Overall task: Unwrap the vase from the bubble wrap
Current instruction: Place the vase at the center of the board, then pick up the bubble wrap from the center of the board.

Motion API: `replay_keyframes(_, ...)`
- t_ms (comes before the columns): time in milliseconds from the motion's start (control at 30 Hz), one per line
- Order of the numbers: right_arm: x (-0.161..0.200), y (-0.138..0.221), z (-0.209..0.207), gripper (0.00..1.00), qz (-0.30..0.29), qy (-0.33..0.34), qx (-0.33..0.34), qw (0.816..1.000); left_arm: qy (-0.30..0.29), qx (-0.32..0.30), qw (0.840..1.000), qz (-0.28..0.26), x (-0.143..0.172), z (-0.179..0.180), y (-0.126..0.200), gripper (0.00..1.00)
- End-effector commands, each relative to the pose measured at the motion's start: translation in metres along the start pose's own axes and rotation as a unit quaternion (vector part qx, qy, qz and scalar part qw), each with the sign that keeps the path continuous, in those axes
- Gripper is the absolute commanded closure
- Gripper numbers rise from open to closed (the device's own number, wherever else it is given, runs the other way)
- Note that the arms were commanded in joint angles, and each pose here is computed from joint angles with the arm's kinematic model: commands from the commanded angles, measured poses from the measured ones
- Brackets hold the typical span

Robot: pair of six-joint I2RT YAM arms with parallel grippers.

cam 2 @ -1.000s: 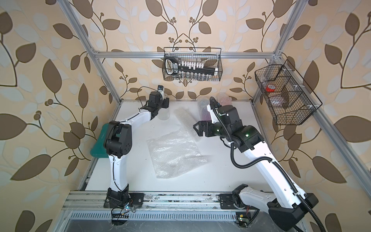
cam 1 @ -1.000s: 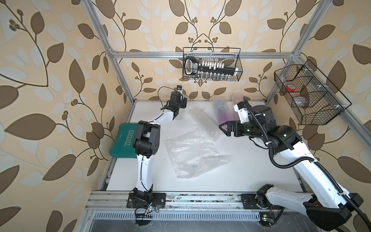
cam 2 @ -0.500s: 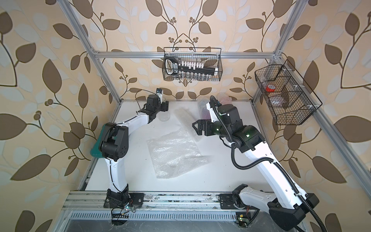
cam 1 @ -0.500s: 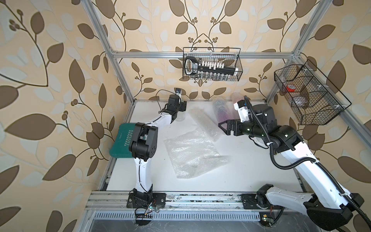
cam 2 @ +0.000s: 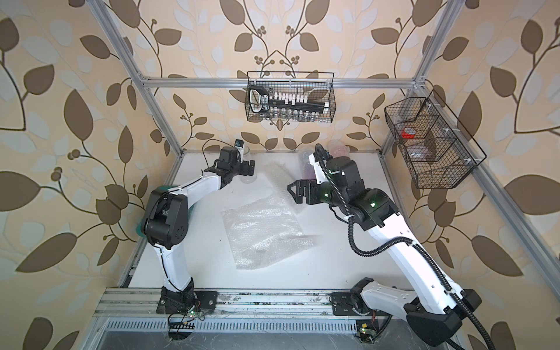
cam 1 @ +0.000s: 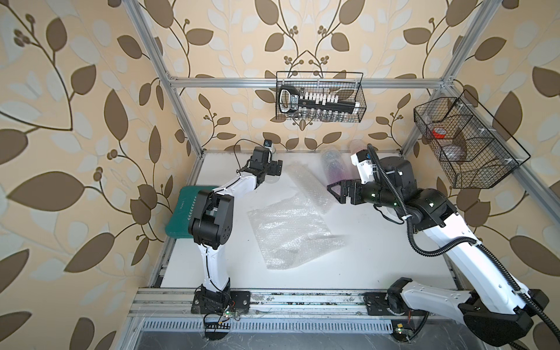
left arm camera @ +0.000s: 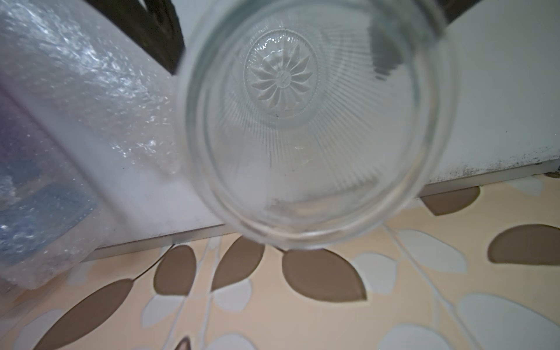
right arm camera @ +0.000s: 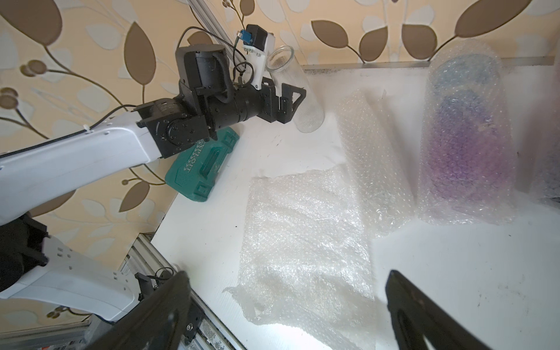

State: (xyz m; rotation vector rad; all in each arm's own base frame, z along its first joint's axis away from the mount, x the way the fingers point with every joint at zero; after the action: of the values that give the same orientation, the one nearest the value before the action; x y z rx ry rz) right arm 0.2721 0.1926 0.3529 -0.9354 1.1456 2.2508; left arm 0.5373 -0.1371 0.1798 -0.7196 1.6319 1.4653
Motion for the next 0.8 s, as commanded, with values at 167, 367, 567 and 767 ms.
replay_keyframes(167,-0.026,-0.001,0.005,0.01,-0.031,0.011,0.012,0.999,0.010,0.041,0.999,0.015,-0.008,-0.011,0.063,0.01)
replay_keyframes(367,-0.042,-0.026,0.009,0.01,-0.029,0.025,0.012,0.999,0.023,0.052,0.996,0.072,0.026,-0.011,0.107,0.01)
replay_keyframes(567,-0.043,-0.057,0.005,0.01,-0.014,0.023,0.016,0.999,0.066,0.047,0.988,0.129,0.054,-0.008,0.166,0.01)
replay_keyframes(767,-0.026,-0.077,-0.001,0.01,0.017,0.047,0.016,0.999,0.170,0.001,0.948,0.268,0.106,-0.003,0.204,0.01)
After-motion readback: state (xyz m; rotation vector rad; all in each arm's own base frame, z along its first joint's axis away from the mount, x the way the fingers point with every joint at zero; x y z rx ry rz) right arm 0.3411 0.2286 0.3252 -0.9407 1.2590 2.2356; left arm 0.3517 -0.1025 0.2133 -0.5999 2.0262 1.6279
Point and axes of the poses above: each gripper's point midway between its finger pads, its own y axis back along the fingers, its own z axis along the line the jaws close on, x = y × z, the point moved 1 cm from there along y, back along the fingers
